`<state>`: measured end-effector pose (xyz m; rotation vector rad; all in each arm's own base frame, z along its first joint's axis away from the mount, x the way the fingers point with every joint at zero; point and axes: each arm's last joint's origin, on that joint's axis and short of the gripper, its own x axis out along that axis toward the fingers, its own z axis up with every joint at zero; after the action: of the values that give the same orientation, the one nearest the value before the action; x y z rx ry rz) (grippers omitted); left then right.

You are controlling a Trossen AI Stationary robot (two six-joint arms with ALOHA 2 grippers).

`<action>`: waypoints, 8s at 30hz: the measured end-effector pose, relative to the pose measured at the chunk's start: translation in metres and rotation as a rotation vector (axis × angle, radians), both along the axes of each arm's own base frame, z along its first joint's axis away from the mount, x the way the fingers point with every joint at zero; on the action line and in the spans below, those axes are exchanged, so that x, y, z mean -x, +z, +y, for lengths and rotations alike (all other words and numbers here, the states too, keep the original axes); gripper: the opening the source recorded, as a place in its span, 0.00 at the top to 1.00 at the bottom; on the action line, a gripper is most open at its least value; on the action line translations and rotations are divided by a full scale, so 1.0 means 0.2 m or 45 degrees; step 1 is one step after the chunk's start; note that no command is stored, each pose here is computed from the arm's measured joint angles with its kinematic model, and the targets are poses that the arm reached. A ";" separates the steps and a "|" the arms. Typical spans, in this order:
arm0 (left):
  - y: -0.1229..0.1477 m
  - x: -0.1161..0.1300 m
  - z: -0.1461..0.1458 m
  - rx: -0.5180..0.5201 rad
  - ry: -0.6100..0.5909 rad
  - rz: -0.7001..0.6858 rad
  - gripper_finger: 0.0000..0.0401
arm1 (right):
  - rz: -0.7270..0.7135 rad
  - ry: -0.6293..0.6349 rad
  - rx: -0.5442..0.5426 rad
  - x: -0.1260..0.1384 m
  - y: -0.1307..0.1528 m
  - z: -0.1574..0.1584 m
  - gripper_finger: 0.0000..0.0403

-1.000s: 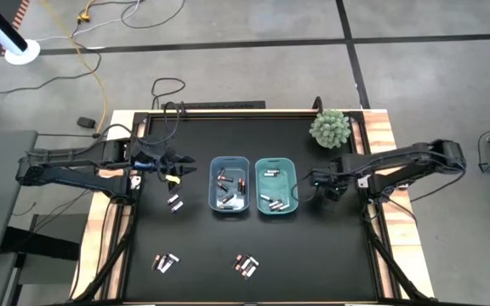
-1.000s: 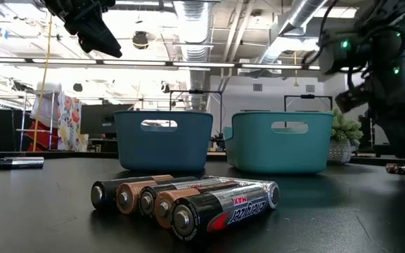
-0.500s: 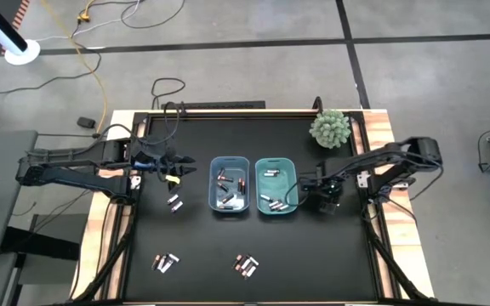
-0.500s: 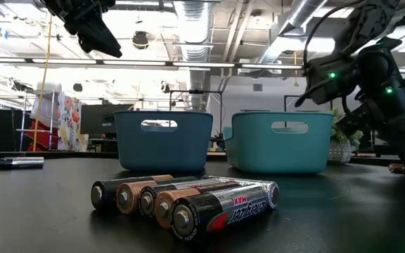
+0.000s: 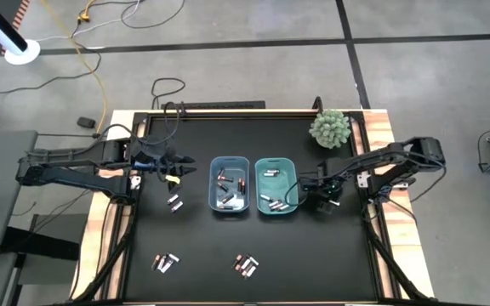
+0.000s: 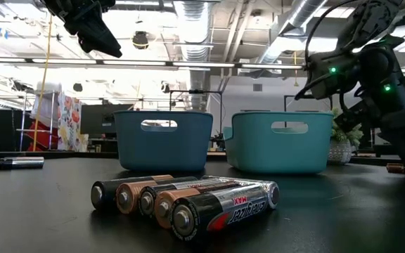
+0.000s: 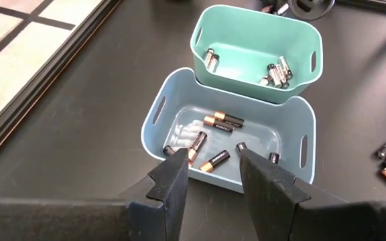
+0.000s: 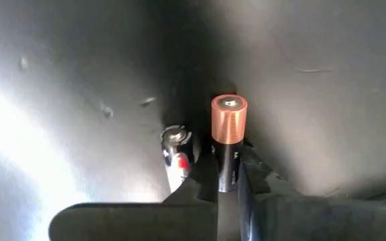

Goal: Sort batteries
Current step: Put the black battery into the blue bin, then put the white battery into the green bin

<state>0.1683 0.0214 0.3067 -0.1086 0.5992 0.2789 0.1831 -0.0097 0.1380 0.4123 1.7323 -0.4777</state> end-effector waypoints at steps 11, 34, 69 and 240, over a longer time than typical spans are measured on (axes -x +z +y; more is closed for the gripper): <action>0.00 0.00 0.00 0.000 0.001 0.001 0.68 | -0.392 -0.249 0.111 0.09 0.32 0.04 0.97; 0.00 0.00 0.00 0.000 0.001 0.001 0.68 | -1.213 0.293 0.487 -0.93 0.75 -0.04 0.97; 0.00 0.00 0.00 0.000 0.001 0.002 0.68 | -0.740 0.349 0.220 -1.48 0.07 -0.11 0.82; -0.01 0.01 0.00 0.003 0.001 0.031 0.68 | -0.410 0.048 0.120 -0.86 0.36 0.00 0.89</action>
<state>0.1669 0.0213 0.3047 -0.1077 0.6234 0.2805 0.3561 -0.0106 0.2091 0.3667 1.3991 -0.4382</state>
